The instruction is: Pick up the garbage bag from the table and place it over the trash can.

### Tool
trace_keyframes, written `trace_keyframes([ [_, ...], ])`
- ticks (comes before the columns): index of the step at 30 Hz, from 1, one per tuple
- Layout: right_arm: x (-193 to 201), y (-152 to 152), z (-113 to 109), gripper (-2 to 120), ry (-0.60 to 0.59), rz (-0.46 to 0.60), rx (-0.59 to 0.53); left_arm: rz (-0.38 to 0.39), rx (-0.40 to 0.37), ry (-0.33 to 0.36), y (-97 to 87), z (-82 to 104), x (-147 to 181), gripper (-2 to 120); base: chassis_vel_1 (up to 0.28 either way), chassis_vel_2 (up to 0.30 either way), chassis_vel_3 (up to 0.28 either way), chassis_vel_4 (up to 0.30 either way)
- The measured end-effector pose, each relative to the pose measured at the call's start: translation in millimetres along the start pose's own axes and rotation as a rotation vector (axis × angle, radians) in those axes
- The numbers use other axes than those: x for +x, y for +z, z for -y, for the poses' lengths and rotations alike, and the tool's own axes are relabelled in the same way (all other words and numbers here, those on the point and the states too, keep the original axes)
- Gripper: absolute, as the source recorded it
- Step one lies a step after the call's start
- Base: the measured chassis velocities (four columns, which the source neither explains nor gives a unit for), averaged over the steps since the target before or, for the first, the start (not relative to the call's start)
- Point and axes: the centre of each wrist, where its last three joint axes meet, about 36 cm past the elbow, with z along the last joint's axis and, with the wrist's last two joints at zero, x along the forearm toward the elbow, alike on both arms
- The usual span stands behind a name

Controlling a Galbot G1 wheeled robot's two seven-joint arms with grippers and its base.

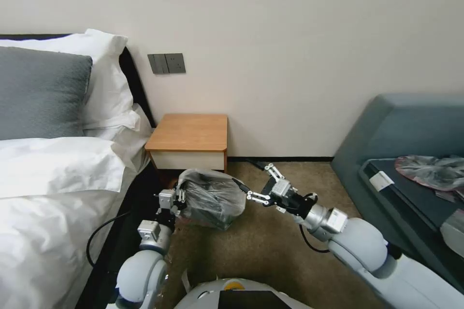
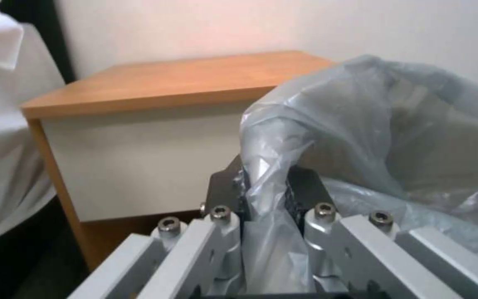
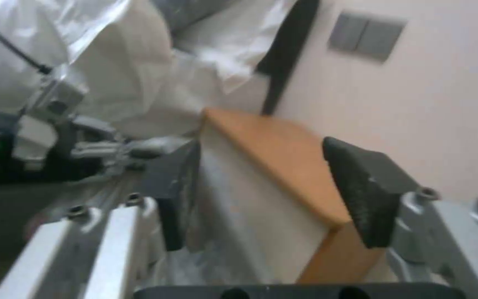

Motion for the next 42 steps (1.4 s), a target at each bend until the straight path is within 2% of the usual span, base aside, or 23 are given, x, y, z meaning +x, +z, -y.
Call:
trace_keyframes([
  [2, -1.7, 0.5, -0.5, 55, -0.012, -0.013, -0.017, 0.003, -0.003, 0.002, 0.8, 0.2, -0.1, 8, 0.0, 0.0, 0.0, 0.0],
  [3, -9.2, 3.0, -1.3, 47, -0.048, -0.059, -0.073, 0.014, -0.013, 0.008, 3.6, 1.0, -0.5, 8, 0.0, 0.0, 0.0, 0.0],
  [6, -22.9, 12.5, -0.4, 34, -0.077, -0.121, -0.123, 0.022, -0.012, 0.015, 5.6, 3.2, -1.3, 8, 0.0, 0.0, 0.0, 0.0],
  [7, -22.9, 12.5, -0.4, 34, -0.077, -0.121, -0.123, 0.022, -0.012, 0.015, 5.6, 3.2, -1.3, 8, 0.0, 0.0, 0.0, 0.0],
  [11, -51.8, 44.1, -0.8, 14, -0.113, -0.231, -0.172, 0.027, -0.011, 0.024, 8.5, 6.2, -2.2, 8, 0.0, 0.0, 0.0, 0.0],
  [12, -51.8, 44.1, -0.8, 14, -0.113, -0.231, -0.172, 0.027, -0.011, 0.024, 8.5, 6.2, -2.2, 8, 0.0, 0.0, 0.0, 0.0],
  [15, -69.4, 59.6, 2.9, 0, -0.128, -0.281, -0.172, 0.032, -0.025, 0.029, 11.6, 6.3, -2.0, 8, 0.0, 0.0, 0.0, 0.0],
  [21, -95.6, 62.8, 10.5, 0, -0.137, -0.322, -0.164, 0.043, -0.046, 0.041, 14.7, 7.8, -2.3, 8, 0.0, 0.0, 0.0, 0.0],
  [32, -144.4, 92.2, -6.1, 0, -0.217, -0.426, -0.157, 0.069, -0.105, 0.063, 19.6, 11.0, -0.8, 8, 0.0, 0.0, 0.0, 0.0],
  [42, -170.9, 120.8, -11.6, 0, -0.231, -0.47, -0.112, 0.084, -0.106, 0.076, 13.9, 16.5, 4.1, 8, 0.0, 0.0, 0.0, 0.0],
])
